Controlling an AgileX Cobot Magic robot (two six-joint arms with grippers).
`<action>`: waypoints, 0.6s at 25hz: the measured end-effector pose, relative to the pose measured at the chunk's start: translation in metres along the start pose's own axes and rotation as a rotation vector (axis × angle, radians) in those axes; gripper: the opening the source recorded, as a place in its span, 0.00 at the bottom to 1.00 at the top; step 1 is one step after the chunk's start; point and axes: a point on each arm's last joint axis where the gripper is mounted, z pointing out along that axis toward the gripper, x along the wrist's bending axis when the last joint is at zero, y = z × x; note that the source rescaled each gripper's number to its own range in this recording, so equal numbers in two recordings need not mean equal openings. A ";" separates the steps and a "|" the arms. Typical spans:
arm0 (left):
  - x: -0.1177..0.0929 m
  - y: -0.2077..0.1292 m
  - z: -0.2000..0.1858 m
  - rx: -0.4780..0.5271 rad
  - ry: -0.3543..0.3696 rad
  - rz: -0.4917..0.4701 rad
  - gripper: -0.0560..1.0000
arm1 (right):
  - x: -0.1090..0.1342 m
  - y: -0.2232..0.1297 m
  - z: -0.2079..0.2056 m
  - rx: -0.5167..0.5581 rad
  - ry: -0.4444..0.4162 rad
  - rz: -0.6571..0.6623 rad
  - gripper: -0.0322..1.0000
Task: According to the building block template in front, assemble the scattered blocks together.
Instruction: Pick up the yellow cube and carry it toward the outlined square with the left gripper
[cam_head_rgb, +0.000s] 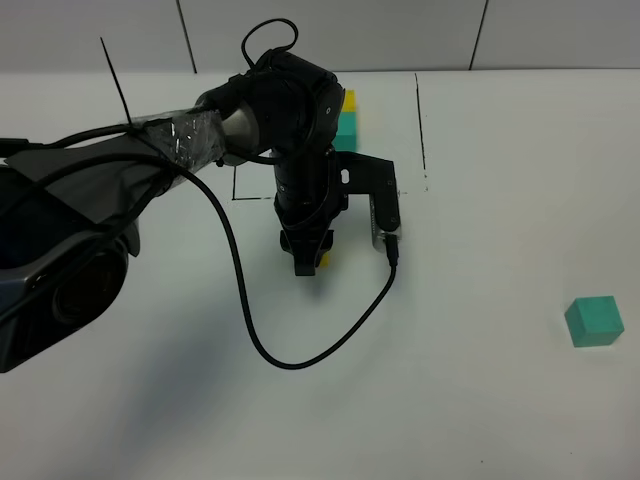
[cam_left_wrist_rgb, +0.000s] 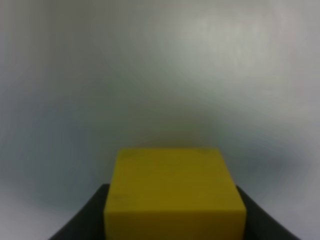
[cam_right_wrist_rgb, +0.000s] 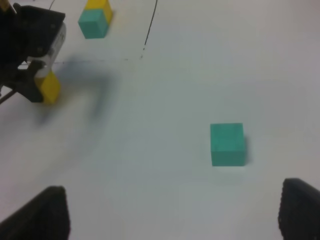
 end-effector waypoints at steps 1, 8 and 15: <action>0.000 0.000 0.003 0.003 -0.006 0.004 0.06 | 0.000 0.000 0.000 -0.001 0.000 0.000 0.71; -0.001 0.001 0.011 0.006 -0.024 0.011 0.06 | 0.000 0.000 0.000 -0.002 0.000 0.001 0.71; -0.001 0.003 0.010 -0.013 -0.033 0.003 0.06 | 0.000 0.000 0.000 -0.003 0.000 0.001 0.71</action>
